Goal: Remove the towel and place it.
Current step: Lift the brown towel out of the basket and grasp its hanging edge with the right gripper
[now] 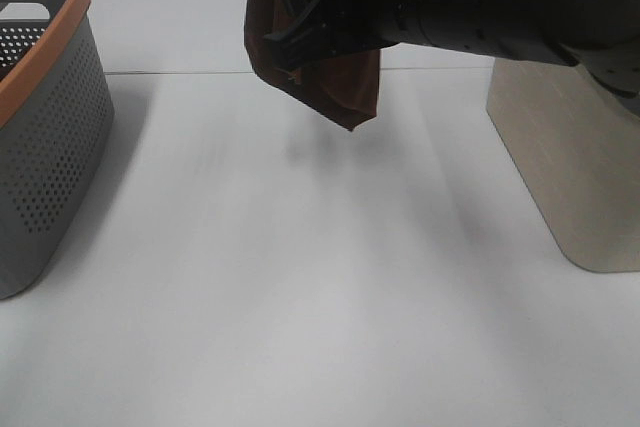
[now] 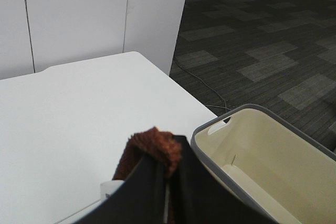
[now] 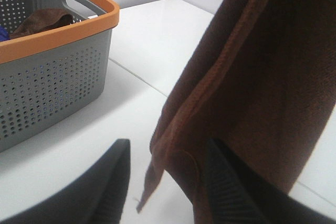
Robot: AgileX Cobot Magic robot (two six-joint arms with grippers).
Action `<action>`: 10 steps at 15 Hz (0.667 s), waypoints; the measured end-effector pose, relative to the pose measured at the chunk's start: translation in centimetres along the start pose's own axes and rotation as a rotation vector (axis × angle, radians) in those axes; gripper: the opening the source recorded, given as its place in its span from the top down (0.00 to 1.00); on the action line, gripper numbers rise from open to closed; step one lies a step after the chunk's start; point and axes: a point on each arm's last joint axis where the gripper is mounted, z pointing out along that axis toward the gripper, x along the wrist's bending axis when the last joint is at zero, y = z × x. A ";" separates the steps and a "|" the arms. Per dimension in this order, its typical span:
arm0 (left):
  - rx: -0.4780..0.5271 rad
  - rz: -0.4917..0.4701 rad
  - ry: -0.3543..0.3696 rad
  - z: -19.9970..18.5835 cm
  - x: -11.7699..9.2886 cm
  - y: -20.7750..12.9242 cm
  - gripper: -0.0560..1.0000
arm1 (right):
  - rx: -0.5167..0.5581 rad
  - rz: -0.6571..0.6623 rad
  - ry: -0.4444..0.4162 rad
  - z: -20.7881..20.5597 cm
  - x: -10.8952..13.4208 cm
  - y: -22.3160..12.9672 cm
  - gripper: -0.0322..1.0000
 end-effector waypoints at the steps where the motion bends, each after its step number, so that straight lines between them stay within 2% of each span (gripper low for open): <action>1: 0.000 -0.002 -0.001 0.0 0.0 0.0 0.93 | 0.015 0.014 0.002 0.5 0.1 -0.4 0.54; 5: 0.000 -0.003 -0.002 0.0 0.0 0.0 0.93 | 0.068 0.082 0.025 1.8 0.7 -1.6 0.54; 10: 0.000 -0.003 -0.002 0.0 0.0 0.0 0.93 | 0.054 0.082 0.042 1.9 0.8 -1.5 0.54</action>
